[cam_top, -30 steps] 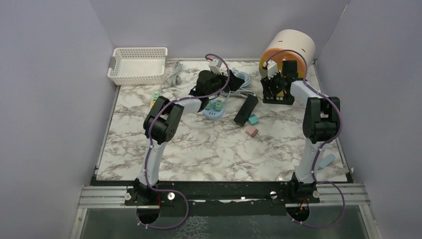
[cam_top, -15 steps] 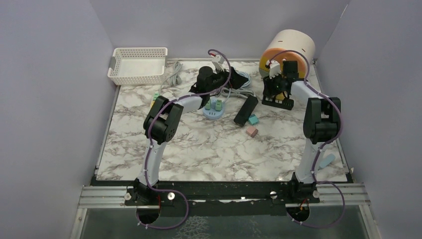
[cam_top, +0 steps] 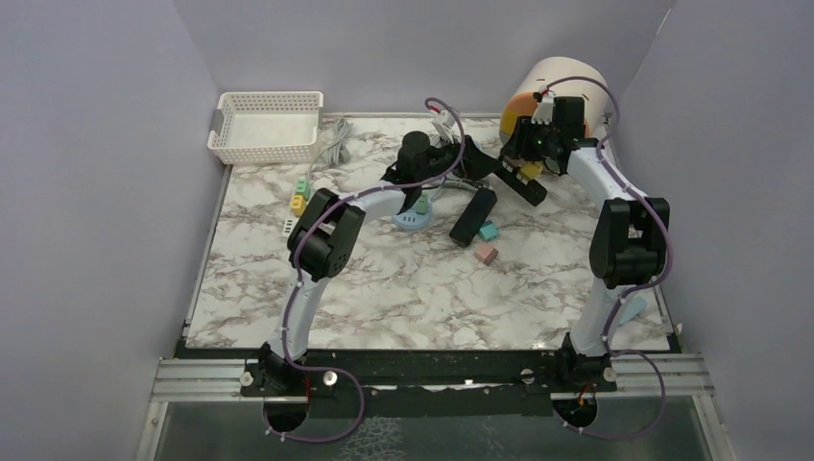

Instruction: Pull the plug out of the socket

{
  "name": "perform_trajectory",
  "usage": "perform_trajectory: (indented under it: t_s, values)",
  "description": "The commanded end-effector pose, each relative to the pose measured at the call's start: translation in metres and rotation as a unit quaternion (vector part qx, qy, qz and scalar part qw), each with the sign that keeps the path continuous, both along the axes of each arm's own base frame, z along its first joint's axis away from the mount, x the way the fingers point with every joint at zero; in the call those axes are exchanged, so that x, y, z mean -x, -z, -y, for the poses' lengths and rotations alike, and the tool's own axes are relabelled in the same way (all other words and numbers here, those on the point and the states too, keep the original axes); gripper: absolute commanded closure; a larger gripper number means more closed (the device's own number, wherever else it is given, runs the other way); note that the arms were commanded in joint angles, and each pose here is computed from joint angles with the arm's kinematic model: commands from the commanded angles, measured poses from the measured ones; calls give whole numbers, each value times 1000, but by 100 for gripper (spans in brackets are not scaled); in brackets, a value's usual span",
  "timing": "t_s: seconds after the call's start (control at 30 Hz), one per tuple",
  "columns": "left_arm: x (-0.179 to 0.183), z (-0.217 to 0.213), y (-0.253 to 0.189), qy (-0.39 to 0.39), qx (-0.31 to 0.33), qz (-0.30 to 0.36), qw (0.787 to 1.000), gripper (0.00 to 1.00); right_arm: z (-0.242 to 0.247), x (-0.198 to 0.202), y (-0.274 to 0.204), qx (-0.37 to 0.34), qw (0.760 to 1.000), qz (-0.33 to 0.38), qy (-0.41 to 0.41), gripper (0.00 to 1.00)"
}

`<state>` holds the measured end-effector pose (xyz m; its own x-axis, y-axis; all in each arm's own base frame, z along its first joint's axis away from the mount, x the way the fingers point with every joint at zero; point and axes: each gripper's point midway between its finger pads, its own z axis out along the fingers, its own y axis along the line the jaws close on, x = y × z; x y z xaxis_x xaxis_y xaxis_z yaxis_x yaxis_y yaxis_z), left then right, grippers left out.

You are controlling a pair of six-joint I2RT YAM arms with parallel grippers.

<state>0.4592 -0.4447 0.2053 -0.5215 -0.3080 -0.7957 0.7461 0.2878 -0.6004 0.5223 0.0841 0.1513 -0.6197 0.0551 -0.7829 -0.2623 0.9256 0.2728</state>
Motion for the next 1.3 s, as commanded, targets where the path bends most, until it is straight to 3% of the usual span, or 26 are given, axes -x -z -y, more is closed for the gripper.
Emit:
perform_trajectory:
  t_s: [0.0,0.3,0.77,0.8,0.87,0.9,1.0,1.03,1.27]
  values:
    - [5,18,6,29,2,-16,999,1,-12,-5,-47,-74,996,20,34,99]
    - [-16,14,51,-35,-54,-101,993,1,-12,-4,-71,-92,994,41,52,99]
    - [-11,49,35,7,-28,-91,995,1,-37,-2,-76,-104,993,39,39,99]
    - [-10,51,37,10,-27,-94,995,4,-40,-2,-76,-105,993,39,36,99]
    - [-12,52,45,8,-29,-103,994,19,-43,-2,-81,-107,993,43,33,99]
    - [-12,51,51,6,-32,-107,994,32,-45,-2,-85,-109,992,46,32,99]
    - [-17,47,62,-10,-43,-121,992,93,-45,-1,-96,-110,992,56,32,99]
    - [-19,46,64,-16,-47,-124,991,100,-43,-1,-100,-110,991,60,36,99]
    - [-34,32,78,-51,-71,-144,986,100,-20,10,-153,-82,985,136,64,99]
